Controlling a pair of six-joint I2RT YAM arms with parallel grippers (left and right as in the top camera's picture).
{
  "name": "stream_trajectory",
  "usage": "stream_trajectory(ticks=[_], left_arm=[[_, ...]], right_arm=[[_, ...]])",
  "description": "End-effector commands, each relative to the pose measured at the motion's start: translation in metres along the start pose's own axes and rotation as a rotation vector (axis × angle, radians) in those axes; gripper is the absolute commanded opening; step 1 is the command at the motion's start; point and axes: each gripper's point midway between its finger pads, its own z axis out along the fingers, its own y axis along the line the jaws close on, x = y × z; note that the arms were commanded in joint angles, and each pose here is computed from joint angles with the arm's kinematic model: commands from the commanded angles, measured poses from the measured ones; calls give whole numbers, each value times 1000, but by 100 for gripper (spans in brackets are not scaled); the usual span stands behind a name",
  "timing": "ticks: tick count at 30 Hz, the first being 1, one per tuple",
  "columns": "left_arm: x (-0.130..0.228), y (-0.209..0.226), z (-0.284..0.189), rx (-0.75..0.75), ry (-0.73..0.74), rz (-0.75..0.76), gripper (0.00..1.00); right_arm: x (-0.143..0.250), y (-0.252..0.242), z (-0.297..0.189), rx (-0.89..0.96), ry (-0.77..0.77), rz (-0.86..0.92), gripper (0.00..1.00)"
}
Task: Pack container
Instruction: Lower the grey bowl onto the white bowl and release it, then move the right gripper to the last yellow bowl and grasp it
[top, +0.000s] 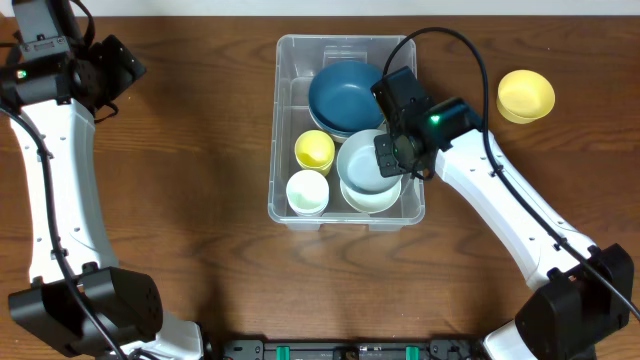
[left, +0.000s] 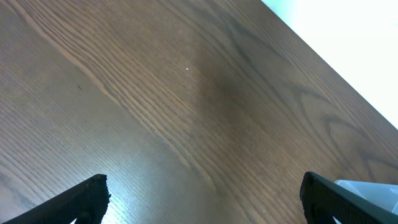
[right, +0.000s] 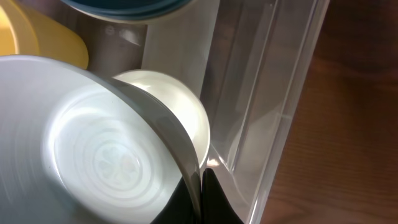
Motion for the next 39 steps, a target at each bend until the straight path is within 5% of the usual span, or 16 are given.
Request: stream_trajectory(ticks=[1,5,7,10,23,39], left_arm=[[-4,3,-1,-11,-10,6,98],[-4,3,-1,-11,-10,6,98],[-4,3,-1,-11,-10,6,98],[-4,3,-1,-11,-10,6,98],[-4,3,-1,-11,-10,6,98],[-4,3,-1,-11,-10,6,98]], right_arm=[[1,2,3,1,10,9,1],[2,2,5,2,15,8,4],[2,2,5,3,16,8,36],[1,2,5,2,10,-5,50],[-43,-35,-19,-4,-132,126,51],[-59,-244,-29,96,-261,724,61]])
